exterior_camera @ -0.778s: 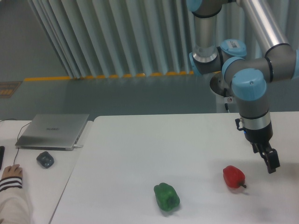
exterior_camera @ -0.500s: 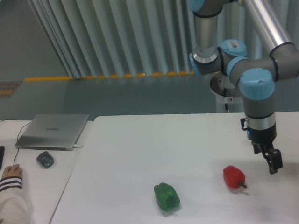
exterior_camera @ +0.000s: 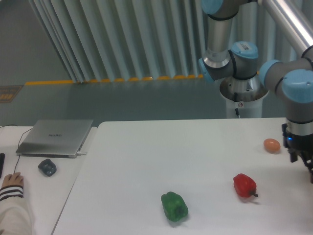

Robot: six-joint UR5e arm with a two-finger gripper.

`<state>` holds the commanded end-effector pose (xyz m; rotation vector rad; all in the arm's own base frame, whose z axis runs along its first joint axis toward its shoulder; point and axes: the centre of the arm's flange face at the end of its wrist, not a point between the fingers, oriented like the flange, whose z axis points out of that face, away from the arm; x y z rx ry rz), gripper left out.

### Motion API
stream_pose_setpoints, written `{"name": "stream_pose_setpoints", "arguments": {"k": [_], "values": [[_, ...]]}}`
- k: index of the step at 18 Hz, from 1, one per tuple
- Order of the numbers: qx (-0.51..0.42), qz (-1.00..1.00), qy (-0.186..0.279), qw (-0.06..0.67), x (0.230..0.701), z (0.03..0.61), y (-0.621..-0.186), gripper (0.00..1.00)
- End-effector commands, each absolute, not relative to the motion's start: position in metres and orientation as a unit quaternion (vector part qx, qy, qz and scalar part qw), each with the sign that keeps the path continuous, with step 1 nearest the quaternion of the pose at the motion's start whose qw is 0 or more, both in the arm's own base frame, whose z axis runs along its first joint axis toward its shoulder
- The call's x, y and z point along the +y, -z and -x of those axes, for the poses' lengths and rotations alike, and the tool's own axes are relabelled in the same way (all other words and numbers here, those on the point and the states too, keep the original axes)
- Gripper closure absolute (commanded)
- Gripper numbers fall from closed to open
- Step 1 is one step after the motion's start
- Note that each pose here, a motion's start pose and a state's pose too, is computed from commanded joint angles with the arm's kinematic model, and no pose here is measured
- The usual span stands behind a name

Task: Place the triangular bread on the table

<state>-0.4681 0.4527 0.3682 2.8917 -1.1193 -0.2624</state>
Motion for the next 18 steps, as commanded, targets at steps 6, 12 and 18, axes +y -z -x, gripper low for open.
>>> {"name": "stream_pose_setpoints", "arguments": {"k": [6, 12, 18], "values": [[-0.394, -0.915, 0.08, 0.015, 0.436, 0.482, -0.365, 0.0], [-0.4, -0.912, 0.083, 0.022, 0.407, 0.511, -0.365, 0.0], [-0.348, -0.929, 0.121, 0.021, 0.39, 0.554, -0.378, 0.0]]}}
